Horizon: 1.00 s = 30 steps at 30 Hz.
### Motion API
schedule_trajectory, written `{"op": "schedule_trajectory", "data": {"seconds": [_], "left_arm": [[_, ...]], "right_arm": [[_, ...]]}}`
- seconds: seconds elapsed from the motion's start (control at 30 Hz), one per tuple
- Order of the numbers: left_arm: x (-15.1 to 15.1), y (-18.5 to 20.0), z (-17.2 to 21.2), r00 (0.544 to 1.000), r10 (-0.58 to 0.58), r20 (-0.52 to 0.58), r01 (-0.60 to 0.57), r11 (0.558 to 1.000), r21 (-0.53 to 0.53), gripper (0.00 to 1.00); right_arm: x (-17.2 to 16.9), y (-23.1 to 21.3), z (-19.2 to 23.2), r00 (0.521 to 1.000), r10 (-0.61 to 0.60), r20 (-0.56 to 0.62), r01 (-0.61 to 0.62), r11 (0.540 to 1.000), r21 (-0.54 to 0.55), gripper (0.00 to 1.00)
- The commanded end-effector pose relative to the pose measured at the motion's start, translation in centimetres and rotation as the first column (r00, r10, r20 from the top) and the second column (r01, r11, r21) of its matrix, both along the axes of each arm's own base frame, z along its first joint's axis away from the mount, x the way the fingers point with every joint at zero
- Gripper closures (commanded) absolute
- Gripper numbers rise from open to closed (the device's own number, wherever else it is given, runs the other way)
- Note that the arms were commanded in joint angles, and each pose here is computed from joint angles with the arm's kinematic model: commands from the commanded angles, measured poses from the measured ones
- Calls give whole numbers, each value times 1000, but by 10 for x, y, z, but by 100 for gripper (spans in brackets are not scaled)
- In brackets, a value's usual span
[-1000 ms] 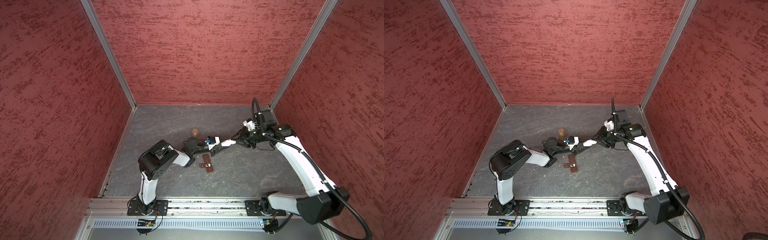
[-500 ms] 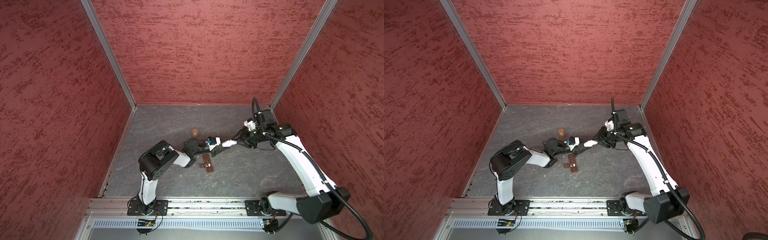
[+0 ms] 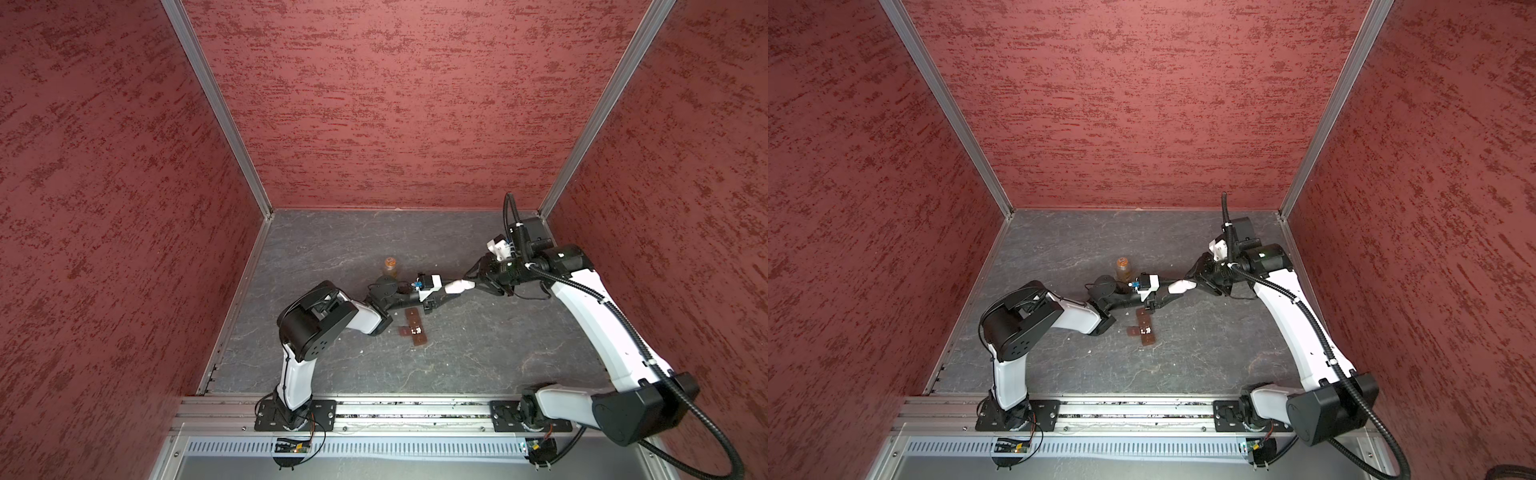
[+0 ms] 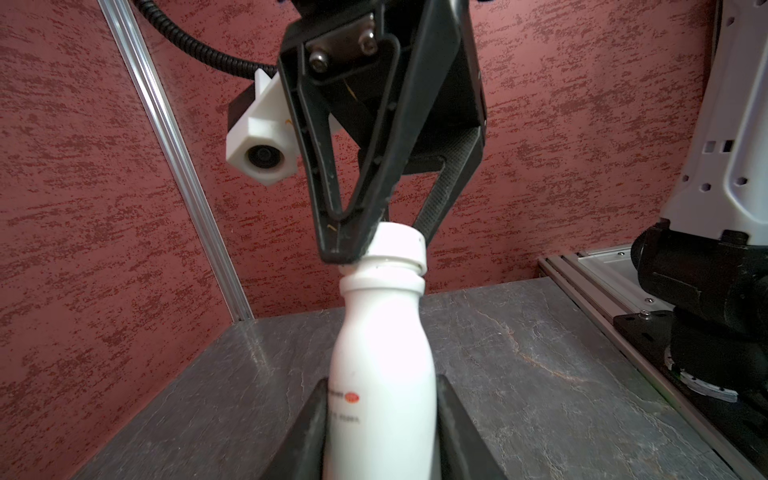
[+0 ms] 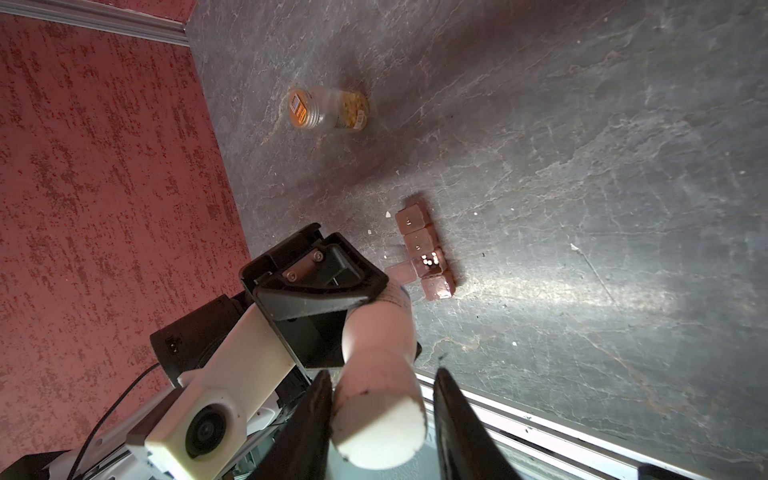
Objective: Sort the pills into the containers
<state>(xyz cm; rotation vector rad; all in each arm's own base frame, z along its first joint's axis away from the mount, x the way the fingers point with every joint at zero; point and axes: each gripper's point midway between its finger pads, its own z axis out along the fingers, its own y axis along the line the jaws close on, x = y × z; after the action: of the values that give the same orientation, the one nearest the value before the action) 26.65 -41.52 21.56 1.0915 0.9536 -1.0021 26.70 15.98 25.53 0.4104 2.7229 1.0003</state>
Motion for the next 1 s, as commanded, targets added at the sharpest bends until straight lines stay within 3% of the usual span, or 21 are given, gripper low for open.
{"op": "schedule_trajectory", "data": {"seconds": [0.0,0.97], "left_arm": [[0,-2,10,999,-1,42,3,999,-34,100],[0,-6,6,1000,-10,29,11,999,-32,100]], "right_arm": [[1,-4,6,1000,3,19,-2,999,-34,56],[1,3,27,993,84,88,-83,996,-18,50]]}}
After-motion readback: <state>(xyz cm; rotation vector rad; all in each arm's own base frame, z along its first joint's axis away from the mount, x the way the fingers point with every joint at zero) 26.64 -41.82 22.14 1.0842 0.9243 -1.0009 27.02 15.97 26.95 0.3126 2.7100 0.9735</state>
